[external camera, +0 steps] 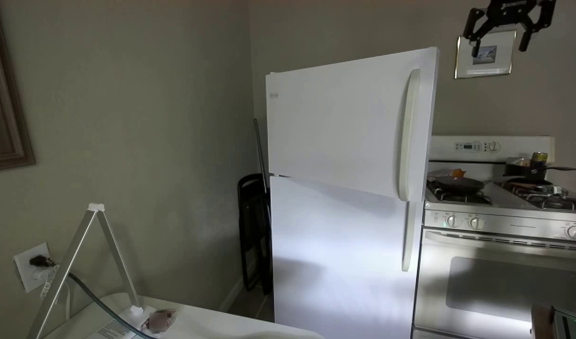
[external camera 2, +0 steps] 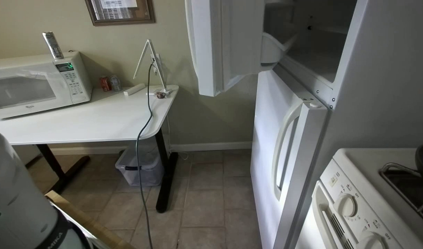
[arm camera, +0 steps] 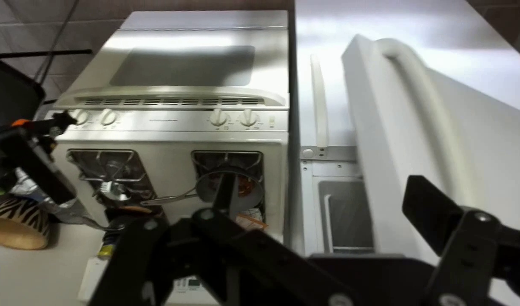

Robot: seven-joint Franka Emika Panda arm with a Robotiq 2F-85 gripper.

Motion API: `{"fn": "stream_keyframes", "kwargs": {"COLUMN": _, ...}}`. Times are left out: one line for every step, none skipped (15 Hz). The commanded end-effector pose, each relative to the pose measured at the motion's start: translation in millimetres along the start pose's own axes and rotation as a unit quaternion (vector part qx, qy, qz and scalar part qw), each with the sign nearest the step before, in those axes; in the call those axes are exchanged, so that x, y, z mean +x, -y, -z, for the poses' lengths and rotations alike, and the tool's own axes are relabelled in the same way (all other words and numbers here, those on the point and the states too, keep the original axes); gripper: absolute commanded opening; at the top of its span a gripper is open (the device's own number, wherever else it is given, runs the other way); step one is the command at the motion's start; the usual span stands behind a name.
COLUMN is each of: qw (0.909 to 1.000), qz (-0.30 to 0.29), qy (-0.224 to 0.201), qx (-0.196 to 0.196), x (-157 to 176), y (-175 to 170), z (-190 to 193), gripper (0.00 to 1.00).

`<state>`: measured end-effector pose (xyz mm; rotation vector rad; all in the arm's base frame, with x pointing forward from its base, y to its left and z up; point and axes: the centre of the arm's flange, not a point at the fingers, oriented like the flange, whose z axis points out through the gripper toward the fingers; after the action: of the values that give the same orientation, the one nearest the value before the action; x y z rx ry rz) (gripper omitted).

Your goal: Push the top refrigerator door closed

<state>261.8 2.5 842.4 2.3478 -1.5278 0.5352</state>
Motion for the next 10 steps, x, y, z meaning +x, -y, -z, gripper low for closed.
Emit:
{"fn": "stream_keyframes", "kwargs": {"qw": 0.9959, "qz": -0.02, "qy": 0.009, "qx": 0.088, "x": -10.5, "y": 32.8, "z": -28.8, "gripper": 1.0}}
{"fn": "stream_keyframes", "kwargs": {"qw": 0.9934, "qz": -0.025, "qy": 0.011, "qx": 0.112, "x": -9.2, "y": 46.9, "z": -36.9, "gripper": 1.0}}
{"fn": "stream_keyframes", "kwargs": {"qw": 0.9911, "qz": -0.033, "qy": 0.008, "qx": 0.129, "x": -7.1, "y": 59.6, "z": -44.7, "gripper": 1.0}}
{"fn": "stream_keyframes", "kwargs": {"qw": 0.9879, "qz": -0.04, "qy": -0.003, "qx": 0.15, "x": -3.5, "y": 71.4, "z": -56.0, "gripper": 1.0}}
{"fn": "stream_keyframes", "kwargs": {"qw": 0.9864, "qz": -0.046, "qy": -0.01, "qx": 0.158, "x": 0.4, "y": 81.2, "z": -65.5, "gripper": 1.0}}
{"fn": "stream_keyframes", "kwargs": {"qw": 0.9849, "qz": -0.047, "qy": -0.014, "qx": 0.166, "x": 5.8, "y": 90.3, "z": -79.2, "gripper": 1.0}}
{"fn": "stream_keyframes", "kwargs": {"qw": 0.9843, "qz": -0.053, "qy": -0.018, "qx": 0.168, "x": 10.7, "y": 97.9, "z": -91.0, "gripper": 1.0}}
{"fn": "stream_keyframes", "kwargs": {"qw": 0.9839, "qz": -0.052, "qy": -0.024, "qx": 0.169, "x": 15.9, "y": 105.4, "z": -105.9, "gripper": 1.0}}
{"fn": "stream_keyframes", "kwargs": {"qw": 0.9841, "qz": -0.058, "qy": -0.031, "qx": 0.165, "x": 22.9, "y": 110.0, "z": -118.4, "gripper": 1.0}}
{"fn": "stream_keyframes", "kwargs": {"qw": 0.9846, "qz": -0.06, "qy": -0.036, "qx": 0.16, "x": 29.3, "y": 114.4, "z": -131.2, "gripper": 1.0}}
